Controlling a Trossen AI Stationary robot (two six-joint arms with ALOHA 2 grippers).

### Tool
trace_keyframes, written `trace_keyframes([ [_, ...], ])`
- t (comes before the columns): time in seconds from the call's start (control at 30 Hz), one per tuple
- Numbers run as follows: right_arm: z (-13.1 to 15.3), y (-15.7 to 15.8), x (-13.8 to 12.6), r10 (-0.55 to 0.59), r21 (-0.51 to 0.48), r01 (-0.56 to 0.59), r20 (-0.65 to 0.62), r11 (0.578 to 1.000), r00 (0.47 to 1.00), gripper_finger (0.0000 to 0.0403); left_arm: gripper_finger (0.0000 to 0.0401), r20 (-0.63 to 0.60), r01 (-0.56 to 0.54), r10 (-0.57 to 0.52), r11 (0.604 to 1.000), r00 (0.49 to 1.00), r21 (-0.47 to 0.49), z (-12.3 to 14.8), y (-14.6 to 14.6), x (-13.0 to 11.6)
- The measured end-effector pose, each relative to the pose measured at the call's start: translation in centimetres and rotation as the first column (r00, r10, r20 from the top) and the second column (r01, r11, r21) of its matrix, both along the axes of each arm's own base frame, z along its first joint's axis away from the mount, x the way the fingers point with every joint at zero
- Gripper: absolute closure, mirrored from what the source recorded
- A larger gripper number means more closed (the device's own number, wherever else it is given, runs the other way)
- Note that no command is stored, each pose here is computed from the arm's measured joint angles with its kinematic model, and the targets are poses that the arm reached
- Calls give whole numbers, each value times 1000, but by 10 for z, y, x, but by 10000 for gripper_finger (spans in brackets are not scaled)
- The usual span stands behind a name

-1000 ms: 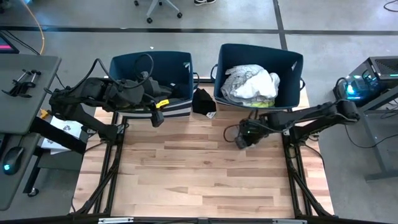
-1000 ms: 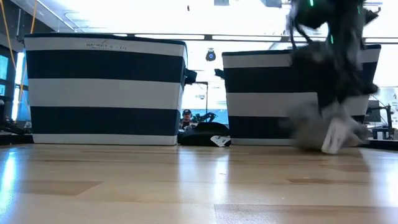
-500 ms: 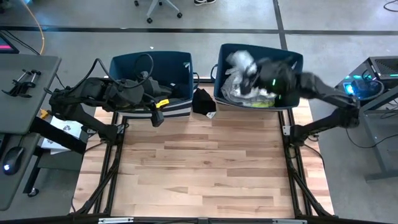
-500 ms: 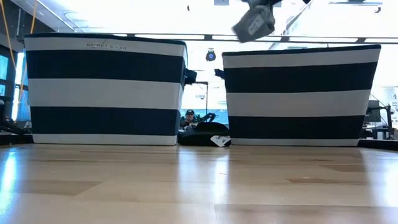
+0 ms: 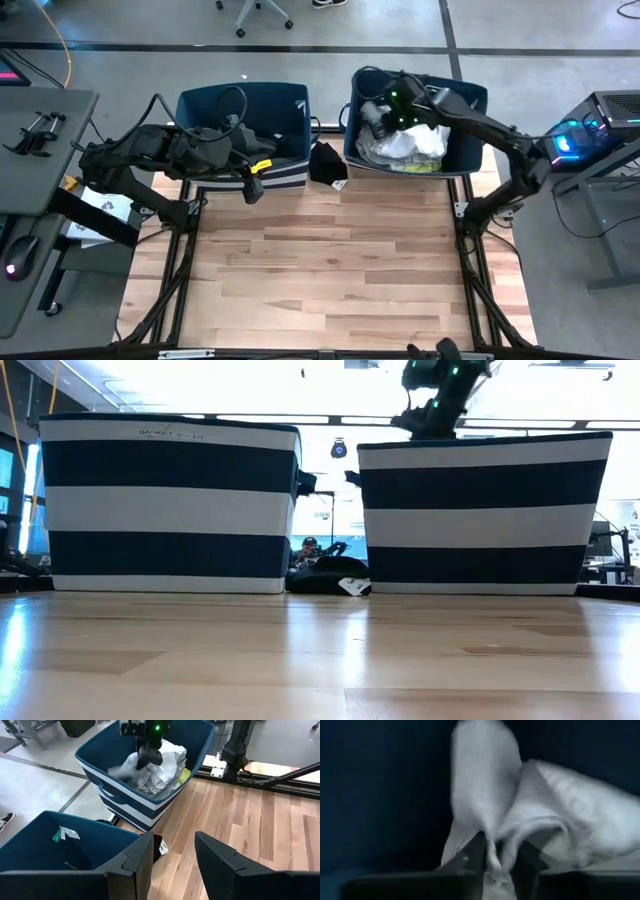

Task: Sort clothes
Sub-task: Put the gray underwear into the right laundry bin, then put the black underwear into the left laundry bin

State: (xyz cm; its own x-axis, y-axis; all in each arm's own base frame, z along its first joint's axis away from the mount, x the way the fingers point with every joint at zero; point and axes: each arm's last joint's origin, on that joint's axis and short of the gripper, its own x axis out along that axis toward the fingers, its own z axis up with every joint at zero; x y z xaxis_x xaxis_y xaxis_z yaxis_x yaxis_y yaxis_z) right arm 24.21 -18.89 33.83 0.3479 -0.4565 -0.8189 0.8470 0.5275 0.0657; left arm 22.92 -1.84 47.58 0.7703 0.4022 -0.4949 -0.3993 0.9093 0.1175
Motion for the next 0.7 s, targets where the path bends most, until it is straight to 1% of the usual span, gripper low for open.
trace_keyframes([
  [0.07, 0, -4, 2, 17, 48, -18, 23, 999, 1000, 301, 270, 0, 0, 0, 1000, 1000, 0, 0, 0, 0],
  [0.1, 4, -4, 2, 22, 54, -25, 41, 998, 999, 284, 270, 0, 0, 0, 1000, 1000, 0, 0, 0, 0],
  [0.17, 16, 2, 2, 42, 24, -44, 70, 999, 997, 257, 270, -1, 0, 0, 1000, 1000, 0, 0, 0, 0],
  [0.23, 35, 13, 2, 61, -47, -57, 97, 997, 993, 242, 270, -1, 0, 0, 1000, 1000, 0, 0, 0, 0],
  [0.33, 65, 43, 4, 146, -181, -121, 135, 976, 980, 235, 270, -1, 0, 0, 1000, 1000, 0, 0, 0, 0],
  [0.4, 78, 71, 7, 250, -262, -204, 154, 943, 956, 234, 270, -1, 0, 0, 1000, 1000, 0, 0, 0, 0],
  [0.47, 85, 103, 14, 373, -321, -314, 143, 893, 917, 234, 270, -1, 0, 0, 1000, 1000, 0, 0, 0, 0],
  [0.53, 84, 139, 23, 470, -353, -409, 107, 841, 876, 234, 270, -2, 1, -1, 1000, 1000, 1, 0, 0, 0],
  [0.6, 73, 174, 30, 542, -367, -483, 72, 795, 838, 234, 270, -7, 6, -6, 1000, 1000, 10, 0, 0, 0],
  [0.63, 64, 190, 33, 566, -365, -508, 66, 780, 822, 234, 270, -12, 10, -10, 1000, 1000, 16, 0, 0, 0],
  [0.7, 40, 219, 38, 590, -342, -534, 79, 773, 803, 234, 270, -18, 20, -20, 1000, 1000, 24, 0, 0, 0],
])
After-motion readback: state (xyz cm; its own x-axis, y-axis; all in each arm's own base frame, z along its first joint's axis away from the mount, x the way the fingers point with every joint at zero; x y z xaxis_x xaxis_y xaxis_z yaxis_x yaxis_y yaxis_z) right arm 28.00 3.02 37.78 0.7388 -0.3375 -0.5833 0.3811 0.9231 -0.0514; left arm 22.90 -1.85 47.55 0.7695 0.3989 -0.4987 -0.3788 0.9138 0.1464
